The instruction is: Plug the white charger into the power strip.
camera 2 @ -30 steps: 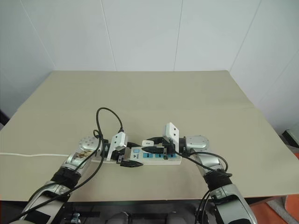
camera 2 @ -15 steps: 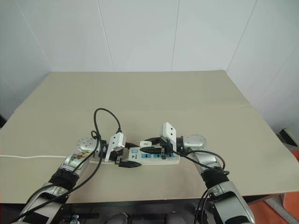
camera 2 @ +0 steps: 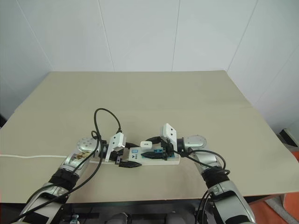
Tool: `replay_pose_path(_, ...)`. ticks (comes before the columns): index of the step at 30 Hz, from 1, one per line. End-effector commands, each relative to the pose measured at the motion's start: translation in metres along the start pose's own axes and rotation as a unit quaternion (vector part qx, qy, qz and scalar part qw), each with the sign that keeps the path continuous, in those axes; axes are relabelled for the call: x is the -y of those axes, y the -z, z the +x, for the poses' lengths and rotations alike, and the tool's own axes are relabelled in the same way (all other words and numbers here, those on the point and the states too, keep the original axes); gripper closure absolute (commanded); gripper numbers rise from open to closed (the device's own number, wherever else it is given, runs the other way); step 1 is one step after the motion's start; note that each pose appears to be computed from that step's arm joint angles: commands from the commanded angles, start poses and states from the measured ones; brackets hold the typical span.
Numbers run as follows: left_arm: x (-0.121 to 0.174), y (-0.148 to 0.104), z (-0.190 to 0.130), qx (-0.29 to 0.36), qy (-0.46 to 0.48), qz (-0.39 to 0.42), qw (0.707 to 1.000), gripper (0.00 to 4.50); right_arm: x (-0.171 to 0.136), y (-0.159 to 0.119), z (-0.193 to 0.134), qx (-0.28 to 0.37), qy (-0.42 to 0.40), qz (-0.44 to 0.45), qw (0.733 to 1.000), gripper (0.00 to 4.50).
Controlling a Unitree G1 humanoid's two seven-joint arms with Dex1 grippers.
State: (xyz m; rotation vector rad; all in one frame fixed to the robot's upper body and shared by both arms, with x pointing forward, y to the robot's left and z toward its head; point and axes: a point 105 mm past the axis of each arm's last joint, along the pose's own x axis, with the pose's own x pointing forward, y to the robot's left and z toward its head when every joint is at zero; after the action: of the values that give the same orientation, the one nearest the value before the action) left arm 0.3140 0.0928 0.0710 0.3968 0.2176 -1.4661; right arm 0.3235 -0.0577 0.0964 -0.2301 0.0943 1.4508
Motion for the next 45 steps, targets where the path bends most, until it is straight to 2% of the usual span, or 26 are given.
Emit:
replay_pose_path(1,0.004,0.009,-0.001,-0.029,0.012,-0.001,1.0,1.2,-0.006,0.025,-0.004,-0.034,-0.002,0.046,0.998,0.03)
replay_pose_path(9,0.002,0.005,0.001,-0.015,0.001,-0.01,1.0,1.2,0.004,0.01,-0.013,-0.015,0.02,0.03,0.999,0.03)
replay_pose_path(10,0.001,0.002,0.001,-0.004,-0.002,-0.019,1.0,0.48,0.006,0.007,-0.015,-0.011,0.024,0.027,0.999,0.0)
replay_pose_path(12,-0.001,-0.005,0.0,0.012,-0.001,-0.024,1.0,0.01,0.008,0.004,-0.018,-0.01,0.028,0.022,0.999,0.0)
replay_pose_path(18,-0.003,-0.016,-0.008,0.026,0.004,-0.009,1.0,0.01,0.01,-0.004,-0.019,0.005,0.034,0.014,0.999,0.0)
replay_pose_path(23,-0.003,-0.034,-0.018,0.045,0.002,0.025,0.999,0.01,0.01,-0.024,-0.03,0.023,0.036,-0.01,0.999,0.0)
replay_pose_path(27,0.004,-0.046,-0.036,0.056,0.024,0.02,0.998,0.01,0.01,-0.038,-0.053,0.028,0.053,-0.026,0.998,0.0)
replay_pose_path(32,0.013,-0.045,-0.061,0.035,0.025,0.02,0.999,0.01,0.002,-0.048,-0.085,0.021,0.067,-0.036,0.997,0.0)
replay_pose_path(40,0.02,-0.035,-0.124,-0.008,-0.07,0.0,0.998,0.01,-0.019,-0.047,-0.152,-0.039,0.133,-0.038,0.99,0.0)
replay_pose_path(45,0.036,-0.036,-0.153,-0.014,-0.112,-0.023,0.993,0.01,-0.035,-0.042,-0.174,-0.065,0.175,-0.027,0.982,0.0)
